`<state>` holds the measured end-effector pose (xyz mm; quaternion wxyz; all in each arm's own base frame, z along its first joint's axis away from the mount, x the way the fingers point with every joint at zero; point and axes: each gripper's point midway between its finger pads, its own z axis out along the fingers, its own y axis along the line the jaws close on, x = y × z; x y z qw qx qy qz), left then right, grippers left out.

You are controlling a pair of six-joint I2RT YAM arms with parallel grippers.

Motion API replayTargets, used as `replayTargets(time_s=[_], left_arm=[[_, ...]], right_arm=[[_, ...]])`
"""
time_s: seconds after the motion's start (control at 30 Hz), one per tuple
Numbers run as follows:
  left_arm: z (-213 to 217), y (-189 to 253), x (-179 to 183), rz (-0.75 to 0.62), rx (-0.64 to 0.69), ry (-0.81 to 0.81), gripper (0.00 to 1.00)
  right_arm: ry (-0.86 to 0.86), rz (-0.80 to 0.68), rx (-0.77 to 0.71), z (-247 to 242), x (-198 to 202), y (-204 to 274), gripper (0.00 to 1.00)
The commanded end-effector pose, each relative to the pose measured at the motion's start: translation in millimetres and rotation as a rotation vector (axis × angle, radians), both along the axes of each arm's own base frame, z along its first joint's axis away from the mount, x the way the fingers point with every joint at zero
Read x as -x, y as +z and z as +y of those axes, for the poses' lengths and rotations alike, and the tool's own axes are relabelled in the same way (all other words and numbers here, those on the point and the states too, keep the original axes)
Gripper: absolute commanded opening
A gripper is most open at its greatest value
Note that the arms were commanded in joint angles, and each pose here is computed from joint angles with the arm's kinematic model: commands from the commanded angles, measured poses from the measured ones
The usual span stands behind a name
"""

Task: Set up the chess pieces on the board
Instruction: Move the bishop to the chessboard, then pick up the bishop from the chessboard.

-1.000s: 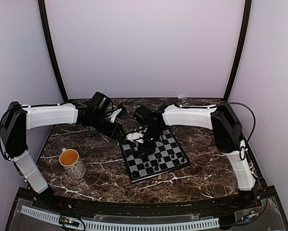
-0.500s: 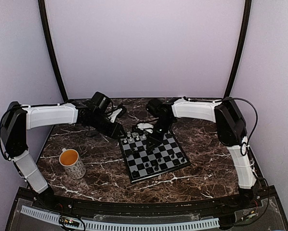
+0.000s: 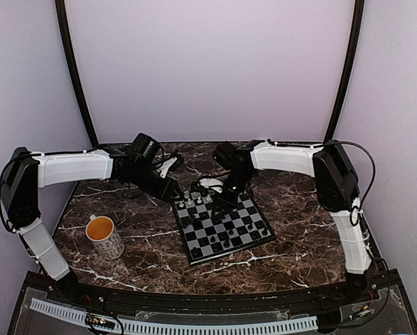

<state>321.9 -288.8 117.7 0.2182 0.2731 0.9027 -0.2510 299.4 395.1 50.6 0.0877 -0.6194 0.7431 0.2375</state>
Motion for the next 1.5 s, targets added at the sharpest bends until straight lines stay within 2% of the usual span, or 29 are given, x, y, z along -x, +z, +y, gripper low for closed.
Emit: replayTargets(time_s=[0.0,0.23,0.47,1.0,1.3,1.47], left_arm=[[0.8,1.9,1.7,0.005,0.007,-0.008,0.38],[0.1,1.6,2.2,0.008,0.009,-0.011,0.39],[-0.8,-1.5,2.7,0.018,0.009,-0.014,0.39],[-1.4,-1.8,3.4,0.023,0.009,-0.020,0.39],[-1.9,-2.0,3.4,0.024,0.010,-0.023,0.39],[-4.2,-0.5,4.3,0.024,0.022,-0.034,0.39]], right_arm=[[0.087,-0.082,-0.037,-12.9,4.8,30.5,0.41],[0.119,-0.166,0.047,-31.8,0.7,16.8,0.44],[0.134,-0.187,0.058,-28.2,-2.0,9.7,0.45],[0.297,-0.281,0.136,-19.8,11.8,-20.4,0.47],[0.315,-0.271,0.196,-35.0,18.2,-29.6,0.41],[0.295,-0.250,0.200,-42.2,17.4,-30.2,0.33]])
